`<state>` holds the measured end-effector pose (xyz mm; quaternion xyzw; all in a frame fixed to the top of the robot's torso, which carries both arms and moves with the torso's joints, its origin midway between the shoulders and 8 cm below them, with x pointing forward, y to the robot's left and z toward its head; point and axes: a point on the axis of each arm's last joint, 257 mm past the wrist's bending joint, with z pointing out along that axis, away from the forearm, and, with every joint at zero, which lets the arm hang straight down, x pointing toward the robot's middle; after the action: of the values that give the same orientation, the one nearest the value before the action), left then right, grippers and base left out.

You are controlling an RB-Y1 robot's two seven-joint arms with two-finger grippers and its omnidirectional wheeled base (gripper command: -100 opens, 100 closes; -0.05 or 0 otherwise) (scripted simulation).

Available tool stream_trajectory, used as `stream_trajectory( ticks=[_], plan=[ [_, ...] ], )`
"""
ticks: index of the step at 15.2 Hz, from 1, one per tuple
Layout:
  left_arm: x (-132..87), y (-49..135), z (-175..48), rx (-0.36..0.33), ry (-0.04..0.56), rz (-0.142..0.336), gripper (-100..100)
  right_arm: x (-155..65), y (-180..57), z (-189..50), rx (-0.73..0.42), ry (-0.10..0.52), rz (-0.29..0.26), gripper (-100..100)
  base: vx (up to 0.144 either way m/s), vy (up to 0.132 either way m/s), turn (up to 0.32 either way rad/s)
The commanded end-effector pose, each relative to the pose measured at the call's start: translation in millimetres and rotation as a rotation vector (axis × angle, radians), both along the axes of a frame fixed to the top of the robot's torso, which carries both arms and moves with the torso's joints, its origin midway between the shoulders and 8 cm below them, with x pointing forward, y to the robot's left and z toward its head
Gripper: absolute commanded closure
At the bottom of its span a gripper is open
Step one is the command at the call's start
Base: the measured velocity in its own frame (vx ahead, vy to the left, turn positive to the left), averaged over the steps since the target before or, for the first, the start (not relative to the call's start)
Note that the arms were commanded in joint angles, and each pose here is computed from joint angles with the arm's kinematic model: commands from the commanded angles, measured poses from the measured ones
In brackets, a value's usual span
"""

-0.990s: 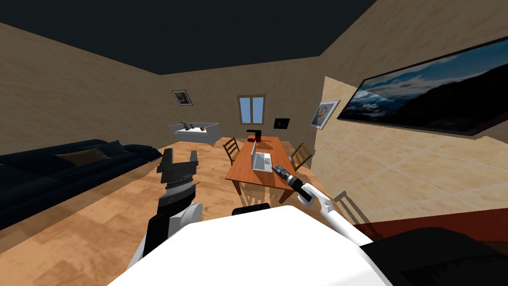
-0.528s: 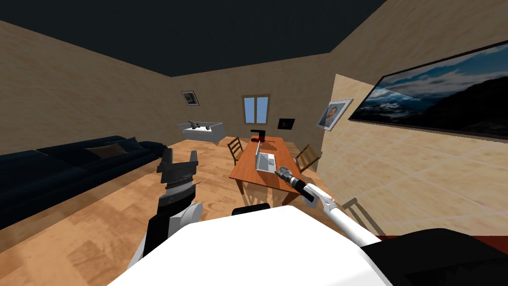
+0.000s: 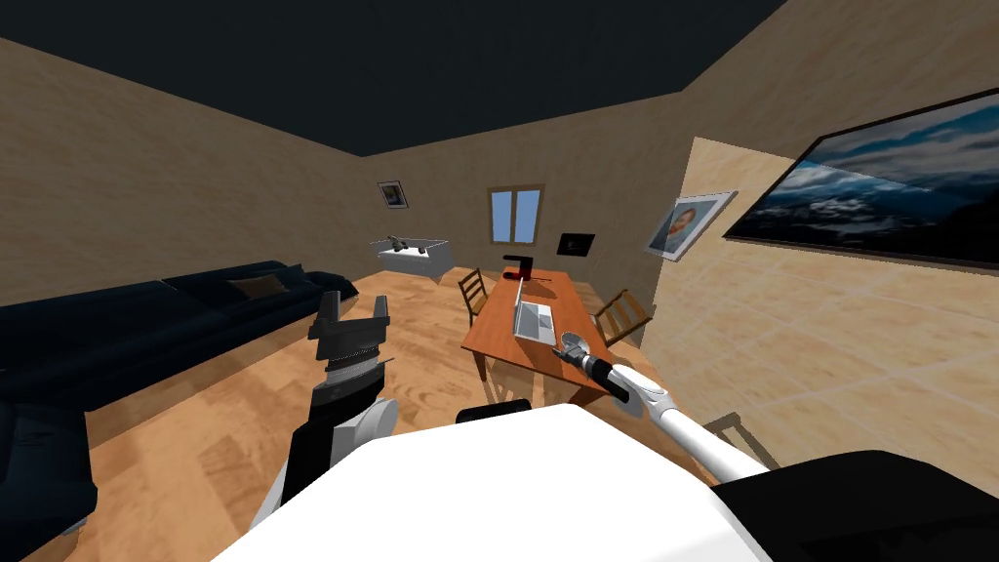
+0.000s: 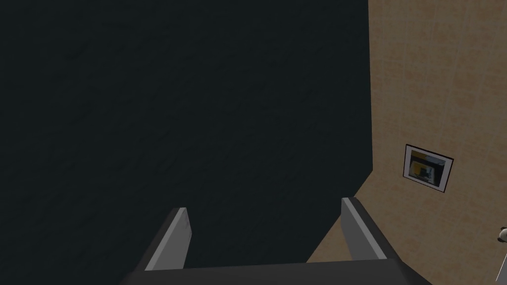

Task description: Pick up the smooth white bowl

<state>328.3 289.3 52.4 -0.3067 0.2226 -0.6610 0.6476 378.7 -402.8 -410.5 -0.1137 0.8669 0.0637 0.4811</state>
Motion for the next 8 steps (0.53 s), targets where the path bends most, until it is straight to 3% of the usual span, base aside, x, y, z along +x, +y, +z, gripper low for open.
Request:
stream_trajectory(
  ticks=[1, 3, 6, 8],
  plan=[
    [0.0, 0.0, 0.0, 0.0, 0.0, 0.0, 0, -7.3, -19.3, -13.1, -0.062, 0.036, 0.001, -100, 0.032, 0.063, 0.151],
    [0.0, 0.0, 0.0, 0.0, 0.0, 0.0, 0, -15.6, -36.3, -23.1, -0.127, 0.069, 0.014, -100, 0.019, 0.045, 0.07],
    [0.0, 0.0, 0.0, 0.0, 0.0, 0.0, 0, -20.6, -44.9, -28.4, -0.136, 0.084, 0.0, -100, 0.011, 0.034, 0.056],
    [0.0, 0.0, 0.0, 0.0, 0.0, 0.0, 0, -32.7, -67.2, -39.7, -0.204, 0.126, 0.004, -100, 0.019, 0.039, 0.128]
  ],
)
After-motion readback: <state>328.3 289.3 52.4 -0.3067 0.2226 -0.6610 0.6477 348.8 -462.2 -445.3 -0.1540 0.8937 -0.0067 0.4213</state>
